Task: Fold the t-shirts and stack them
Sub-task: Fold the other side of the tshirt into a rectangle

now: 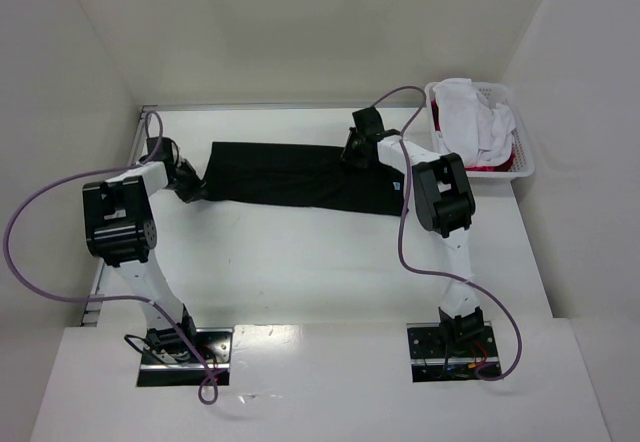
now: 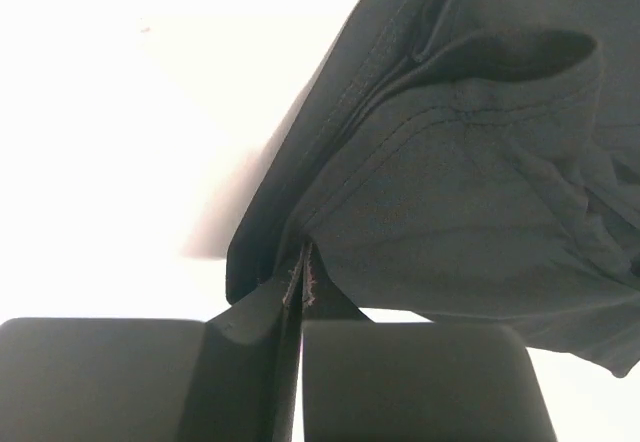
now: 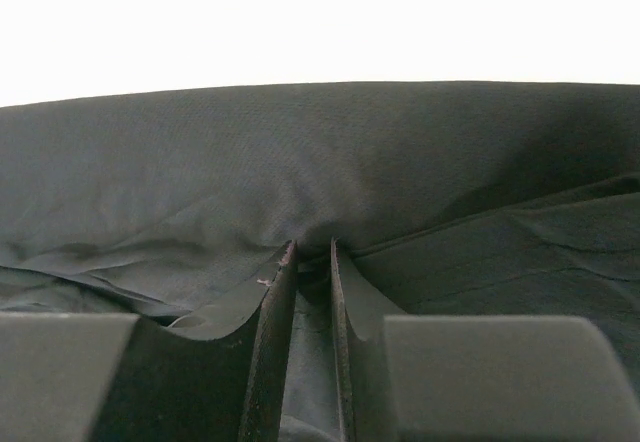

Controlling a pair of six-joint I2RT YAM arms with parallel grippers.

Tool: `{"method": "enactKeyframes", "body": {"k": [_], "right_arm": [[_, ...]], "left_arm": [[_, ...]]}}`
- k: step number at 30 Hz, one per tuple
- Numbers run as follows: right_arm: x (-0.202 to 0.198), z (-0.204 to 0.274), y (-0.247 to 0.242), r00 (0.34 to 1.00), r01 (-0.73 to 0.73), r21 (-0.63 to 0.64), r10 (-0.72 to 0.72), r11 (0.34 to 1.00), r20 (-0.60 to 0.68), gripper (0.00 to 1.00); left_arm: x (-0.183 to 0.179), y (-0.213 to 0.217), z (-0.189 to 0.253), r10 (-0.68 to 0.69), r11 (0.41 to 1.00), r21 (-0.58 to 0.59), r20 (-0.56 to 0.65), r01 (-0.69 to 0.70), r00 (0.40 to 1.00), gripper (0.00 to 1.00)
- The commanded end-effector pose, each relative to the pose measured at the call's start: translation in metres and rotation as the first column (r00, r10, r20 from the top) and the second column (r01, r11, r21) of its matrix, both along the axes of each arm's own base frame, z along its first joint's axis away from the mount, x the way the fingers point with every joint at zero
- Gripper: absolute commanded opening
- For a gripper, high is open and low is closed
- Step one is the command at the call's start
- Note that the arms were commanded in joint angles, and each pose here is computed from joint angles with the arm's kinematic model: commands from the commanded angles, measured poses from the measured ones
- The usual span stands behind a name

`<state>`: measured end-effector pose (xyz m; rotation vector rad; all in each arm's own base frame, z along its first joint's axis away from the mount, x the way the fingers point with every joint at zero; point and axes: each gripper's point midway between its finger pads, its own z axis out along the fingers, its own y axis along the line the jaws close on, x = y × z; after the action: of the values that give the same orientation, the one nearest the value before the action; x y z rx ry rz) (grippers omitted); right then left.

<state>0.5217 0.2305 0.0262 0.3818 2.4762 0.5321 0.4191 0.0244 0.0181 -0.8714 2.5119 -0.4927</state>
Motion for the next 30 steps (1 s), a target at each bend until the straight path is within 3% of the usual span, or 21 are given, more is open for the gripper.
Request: {"method": "enactKeyframes", "body": {"k": [1, 10, 17, 20, 21, 22, 24, 26, 28, 29, 30], "right_arm": [[0.003, 0.004, -0.001, 1.0, -0.01, -0.014, 0.011, 1.0, 0.014, 0.25], [0.002, 0.012, -0.002, 0.999, -0.017, -0.016, 0.017, 1.0, 0.027, 0.25], [0.0, 0.021, -0.004, 0.999, -0.017, -0.023, 0.018, 1.0, 0.047, 0.25], [-0.001, 0.038, -0.003, 0.997, -0.023, -0.007, 0.024, 1.0, 0.073, 0.25], [0.0, 0.046, -0.003, 0.996, -0.023, -0.003, 0.023, 1.0, 0.086, 0.25], [-0.001, 0.06, -0.003, 0.994, -0.023, 0.005, 0.022, 1.0, 0.109, 0.3], [-0.001, 0.082, -0.003, 0.989, -0.024, 0.018, 0.021, 1.0, 0.146, 0.33], [-0.006, 0.109, -0.005, 0.982, -0.025, 0.032, 0.018, 0.999, 0.188, 0.4], [-0.012, 0.124, -0.003, 0.977, -0.044, 0.055, 0.031, 0.998, 0.211, 0.5], [-0.012, 0.148, -0.003, 0.965, -0.047, 0.07, 0.027, 0.996, 0.26, 0.63], [-0.014, 0.153, -0.004, 0.963, -0.047, 0.073, 0.026, 0.996, 0.267, 0.69]], "left_arm": [[-0.032, 0.016, -0.018, 0.056, 0.997, 0.066, -0.117, -0.049, 0.992, 0.0], [-0.07, 0.013, -0.034, 0.089, 0.996, -0.005, -0.197, -0.092, 0.976, 0.0], [-0.074, 0.002, -0.005, 0.037, 0.995, -0.087, -0.108, -0.046, 0.994, 0.0], [-0.07, -0.002, 0.025, -0.004, 0.996, -0.093, -0.035, 0.0, 0.999, 0.07], [-0.07, -0.001, 0.035, -0.019, 0.997, -0.079, -0.016, 0.017, 1.0, 0.11], [-0.058, 0.003, 0.054, -0.027, 0.998, -0.053, 0.045, 0.029, 0.999, 0.29], [-0.046, 0.009, 0.095, -0.071, 0.997, 0.018, 0.165, 0.069, 0.984, 0.52], [-0.021, 0.013, 0.152, -0.144, 0.988, 0.097, 0.336, 0.118, 0.931, 0.78], [-0.006, 0.012, 0.184, -0.239, 0.969, 0.161, 0.431, 0.186, 0.87, 0.84], [0.003, 0.01, 0.201, -0.283, 0.958, 0.194, 0.485, 0.214, 0.827, 0.86], [0.011, 0.003, 0.218, -0.334, 0.943, 0.2, 0.533, 0.268, 0.778, 0.87]]}}
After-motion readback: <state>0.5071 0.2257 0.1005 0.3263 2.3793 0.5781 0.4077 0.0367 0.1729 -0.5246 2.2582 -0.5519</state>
